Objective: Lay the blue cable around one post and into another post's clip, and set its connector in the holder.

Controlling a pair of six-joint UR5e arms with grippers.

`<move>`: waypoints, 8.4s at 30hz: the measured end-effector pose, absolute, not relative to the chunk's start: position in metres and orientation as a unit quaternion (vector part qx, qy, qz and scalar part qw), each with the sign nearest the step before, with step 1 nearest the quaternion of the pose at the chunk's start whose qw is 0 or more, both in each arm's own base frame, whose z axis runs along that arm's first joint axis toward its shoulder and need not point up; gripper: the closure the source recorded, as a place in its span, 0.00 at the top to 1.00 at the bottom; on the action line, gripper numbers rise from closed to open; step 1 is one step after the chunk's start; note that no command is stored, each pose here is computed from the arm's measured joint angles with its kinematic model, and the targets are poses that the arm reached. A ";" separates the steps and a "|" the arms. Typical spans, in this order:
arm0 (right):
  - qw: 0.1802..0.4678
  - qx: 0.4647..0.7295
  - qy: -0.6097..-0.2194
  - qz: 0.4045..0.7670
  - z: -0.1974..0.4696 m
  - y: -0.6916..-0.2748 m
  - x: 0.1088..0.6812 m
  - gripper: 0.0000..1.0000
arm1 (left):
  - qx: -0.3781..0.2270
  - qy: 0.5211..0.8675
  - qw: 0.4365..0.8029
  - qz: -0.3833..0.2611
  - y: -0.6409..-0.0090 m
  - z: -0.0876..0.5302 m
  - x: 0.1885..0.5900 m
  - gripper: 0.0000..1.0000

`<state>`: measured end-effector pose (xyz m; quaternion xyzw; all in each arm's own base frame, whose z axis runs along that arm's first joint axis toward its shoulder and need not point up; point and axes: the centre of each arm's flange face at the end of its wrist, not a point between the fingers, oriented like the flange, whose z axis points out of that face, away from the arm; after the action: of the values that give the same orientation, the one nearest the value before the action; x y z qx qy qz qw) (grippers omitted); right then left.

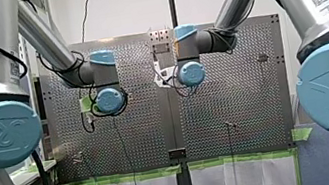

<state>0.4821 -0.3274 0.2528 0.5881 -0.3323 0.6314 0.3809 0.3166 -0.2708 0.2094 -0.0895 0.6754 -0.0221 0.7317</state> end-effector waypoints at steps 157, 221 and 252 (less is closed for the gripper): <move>0.435 0.535 -0.493 0.531 0.144 -0.510 0.410 0.00 | -0.233 0.615 0.746 -0.107 0.002 0.334 0.558 1.00; 0.455 0.567 -0.523 0.444 -0.034 -0.553 0.180 0.00 | -0.240 0.612 0.746 -0.103 0.010 0.334 0.558 1.00; 0.374 0.620 -0.437 0.534 -0.029 -0.556 0.211 0.00 | -0.235 0.615 0.737 -0.152 -0.006 0.334 0.558 1.00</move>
<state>0.2110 -0.5564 -0.0290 0.6197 -0.4369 0.5343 0.3736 0.5585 -0.0059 0.3338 -0.2352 0.6150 -0.1521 0.7371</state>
